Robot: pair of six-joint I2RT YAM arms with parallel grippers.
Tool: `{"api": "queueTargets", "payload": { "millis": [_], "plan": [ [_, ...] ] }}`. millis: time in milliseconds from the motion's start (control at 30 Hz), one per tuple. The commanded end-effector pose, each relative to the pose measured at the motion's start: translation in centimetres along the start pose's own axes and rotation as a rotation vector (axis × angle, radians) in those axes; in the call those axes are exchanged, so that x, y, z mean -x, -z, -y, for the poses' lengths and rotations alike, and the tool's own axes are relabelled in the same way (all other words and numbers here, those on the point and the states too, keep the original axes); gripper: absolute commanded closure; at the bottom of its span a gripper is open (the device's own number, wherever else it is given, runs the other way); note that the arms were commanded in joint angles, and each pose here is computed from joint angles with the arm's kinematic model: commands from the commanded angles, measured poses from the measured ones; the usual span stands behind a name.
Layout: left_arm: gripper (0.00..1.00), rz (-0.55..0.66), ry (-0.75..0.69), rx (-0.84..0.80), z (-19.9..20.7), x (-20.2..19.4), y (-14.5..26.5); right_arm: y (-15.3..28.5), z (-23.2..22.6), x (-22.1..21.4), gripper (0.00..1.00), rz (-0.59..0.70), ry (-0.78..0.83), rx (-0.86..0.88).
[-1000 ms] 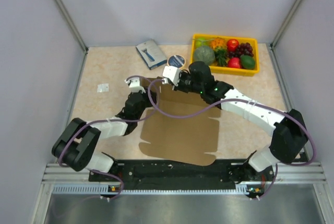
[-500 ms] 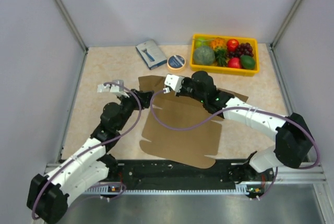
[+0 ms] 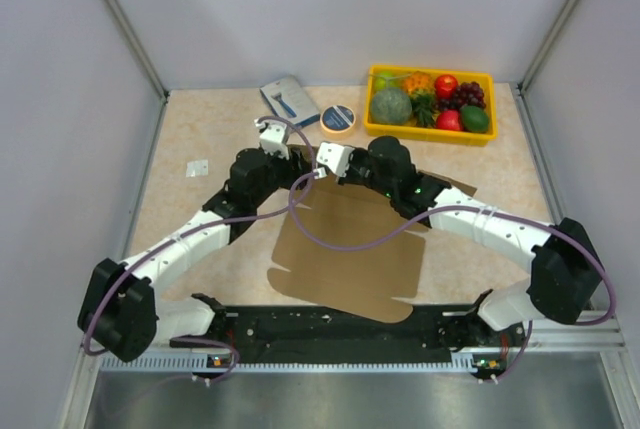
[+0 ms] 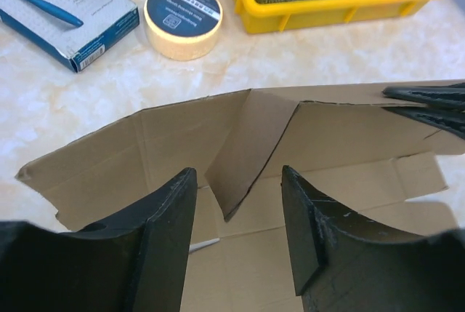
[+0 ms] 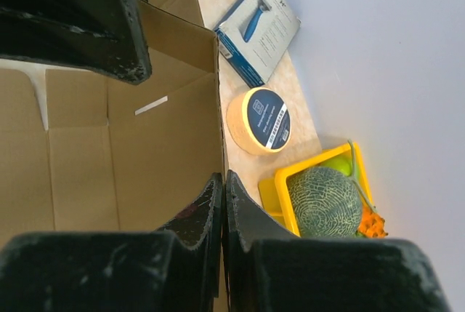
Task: Fold the paper box
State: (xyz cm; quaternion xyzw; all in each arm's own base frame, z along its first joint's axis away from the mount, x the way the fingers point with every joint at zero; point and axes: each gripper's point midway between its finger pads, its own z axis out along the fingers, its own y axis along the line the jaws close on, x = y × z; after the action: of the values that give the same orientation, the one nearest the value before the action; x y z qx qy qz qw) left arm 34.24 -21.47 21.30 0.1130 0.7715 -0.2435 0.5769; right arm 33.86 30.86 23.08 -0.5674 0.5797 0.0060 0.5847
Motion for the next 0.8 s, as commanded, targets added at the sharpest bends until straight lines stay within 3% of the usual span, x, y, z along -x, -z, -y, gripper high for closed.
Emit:
{"api": "queueTargets", "payload": {
  "millis": [0, 67, 133, 167, 200, 233, 300, 500, 533, 600, 633, 733, 767],
  "plan": [
    [0.53, 0.044, -0.093, 0.019, 0.0, 2.3, -1.5, 1.0, 1.2, 2.7, 1.0, 0.072, -0.038, -0.025],
    [0.64, 0.07, -0.111, 0.022, 0.1, 2.4, -1.7, 0.9, 0.8, 2.4, 1.0, 0.06, -0.053, -0.013],
    [0.81, 0.119, -0.115, 0.074, -0.5, 2.5, -1.6, 0.9, 0.8, 1.8, 1.0, 0.031, -0.117, -0.025],
    [0.86, 0.14, -0.101, 0.126, -1.3, 2.7, -1.4, 1.0, 0.8, 1.5, 0.93, 0.009, -0.152, -0.03],
    [0.89, 0.147, -0.087, 0.147, -1.7, 2.5, -1.4, 1.5, 0.7, 0.5, 0.67, -0.058, -0.192, -0.036],
    [0.93, 0.149, -0.067, 0.159, -2.0, 1.9, -1.3, 2.2, 1.0, 0.4, 0.31, -0.076, -0.314, -0.08],
    [0.96, 0.172, -0.05, 0.184, -2.5, 1.4, -1.1, 3.9, -0.1, -1.3, 0.02, -0.193, -0.411, -0.095],
    [0.97, 0.185, 0.001, 0.218, -3.0, -0.1, -0.6, 12.6, -0.6, -0.3, 0.01, -0.289, -0.85, -0.149],
    [0.98, 0.187, 0.007, 0.228, -3.0, -0.1, -0.5, 13.8, -1.7, -0.1, 0.01, -0.326, -1.002, -0.139],
    [1.0, 0.197, 0.011, 0.228, -2.7, -0.1, -0.3, 15.3, -1.5, 2.6, 0.01, -0.254, -1.199, -0.114],
    [1.0, 0.201, 0.018, 0.244, -3.0, -0.3, -0.1, 15.3, -1.2, 3.5, 0.01, -0.229, -1.436, -0.172],
    [1.0, 0.22, 0.05, 0.253, -2.9, -0.3, -0.1, 14.8, -2.2, 5.5, 0.01, -0.222, -1.898, -0.182],
    [1.0, 0.215, 0.054, 0.259, -2.9, -0.6, -0.2, 13.8, -2.0, 6.8, 0.01, -0.161, -1.987, -0.144]
  ]
}}
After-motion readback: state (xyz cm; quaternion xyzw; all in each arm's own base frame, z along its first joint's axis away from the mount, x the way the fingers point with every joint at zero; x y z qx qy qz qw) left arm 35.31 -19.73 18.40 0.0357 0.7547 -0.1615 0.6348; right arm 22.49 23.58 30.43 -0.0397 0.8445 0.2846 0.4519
